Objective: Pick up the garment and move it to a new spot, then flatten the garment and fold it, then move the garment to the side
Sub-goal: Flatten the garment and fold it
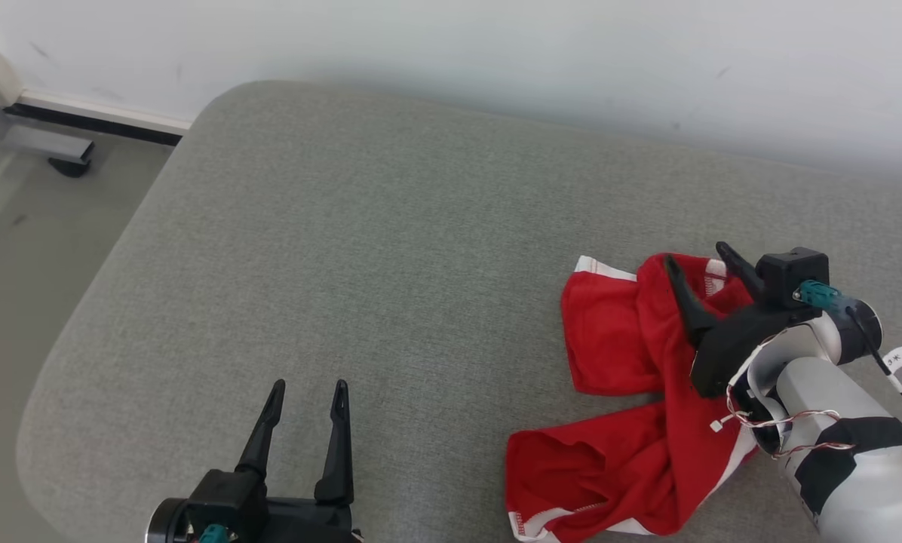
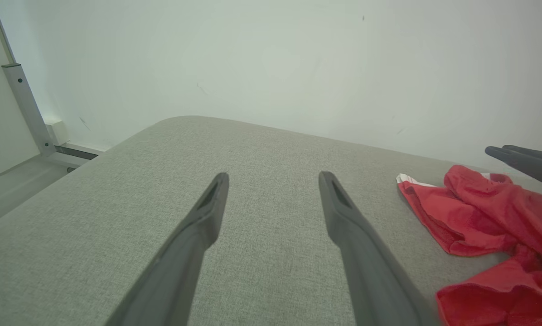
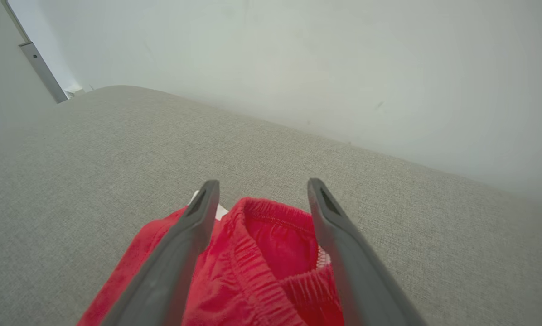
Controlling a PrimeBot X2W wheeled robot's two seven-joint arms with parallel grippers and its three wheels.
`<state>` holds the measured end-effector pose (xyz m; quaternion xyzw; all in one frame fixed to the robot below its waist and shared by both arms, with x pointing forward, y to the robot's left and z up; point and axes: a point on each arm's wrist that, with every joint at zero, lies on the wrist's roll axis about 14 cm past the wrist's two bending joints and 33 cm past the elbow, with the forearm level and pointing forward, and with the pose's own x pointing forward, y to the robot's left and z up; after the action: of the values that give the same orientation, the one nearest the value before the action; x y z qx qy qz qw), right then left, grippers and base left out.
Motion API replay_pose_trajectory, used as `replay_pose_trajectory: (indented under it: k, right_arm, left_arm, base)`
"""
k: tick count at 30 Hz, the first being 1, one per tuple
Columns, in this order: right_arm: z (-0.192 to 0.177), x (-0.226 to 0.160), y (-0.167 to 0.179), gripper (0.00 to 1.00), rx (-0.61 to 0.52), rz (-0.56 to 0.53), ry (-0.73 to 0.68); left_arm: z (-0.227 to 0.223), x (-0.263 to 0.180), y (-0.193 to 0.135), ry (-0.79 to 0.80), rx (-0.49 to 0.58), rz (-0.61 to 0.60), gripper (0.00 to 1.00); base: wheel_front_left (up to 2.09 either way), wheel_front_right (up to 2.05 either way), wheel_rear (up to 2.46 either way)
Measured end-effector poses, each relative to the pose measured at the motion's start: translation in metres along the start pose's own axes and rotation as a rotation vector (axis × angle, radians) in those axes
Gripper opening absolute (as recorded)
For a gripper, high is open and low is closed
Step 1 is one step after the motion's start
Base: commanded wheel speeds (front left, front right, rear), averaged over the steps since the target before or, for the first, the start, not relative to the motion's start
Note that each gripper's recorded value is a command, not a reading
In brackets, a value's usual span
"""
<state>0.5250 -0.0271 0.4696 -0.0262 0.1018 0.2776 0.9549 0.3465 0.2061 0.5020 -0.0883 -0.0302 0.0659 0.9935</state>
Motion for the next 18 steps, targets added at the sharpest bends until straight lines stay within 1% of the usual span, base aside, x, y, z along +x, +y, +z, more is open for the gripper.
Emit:
replay_pose_trajectory:
  k: [1, 2, 3, 6, 12, 18]
  right_arm:
    - [0.003, -0.002, -0.002, 1.0, 0.004, -0.006, -0.017]
    - [0.014, -0.007, -0.01, 1.0, 0.01, -0.022, -0.062]
    - [0.014, -0.007, -0.01, 1.0, 0.01, -0.022, -0.062]
    - [0.034, -0.018, -0.019, 1.0, 0.002, -0.037, -0.129]
    - [0.067, -0.06, -0.048, 1.0, 0.013, -0.109, -0.269]
    - [0.057, -0.116, -0.064, 1.0, 0.025, -0.199, -0.324]
  left_arm:
    - [0.0, 0.001, 0.0, -0.001, 0.002, -0.002, 1.0]
    - [0.0, 0.002, -0.002, -0.003, 0.009, -0.009, 1.0]
    - [0.0, 0.002, -0.002, -0.003, 0.009, -0.009, 1.0]
    - [0.0, 0.002, -0.004, -0.004, 0.013, -0.023, 1.0]
    - [0.0, 0.005, -0.013, -0.011, 0.02, -0.058, 1.0]
    - [0.0, 0.007, -0.025, -0.013, 0.02, -0.105, 1.0]
  base:
    - [0.0, 0.0, 0.0]
    - [0.0, 0.0, 0.0]
    - [0.0, 0.0, 0.0]
    - [0.0, 0.0, 0.0]
    - [0.0, 0.0, 0.0]
    - [0.0, 0.0, 0.0]
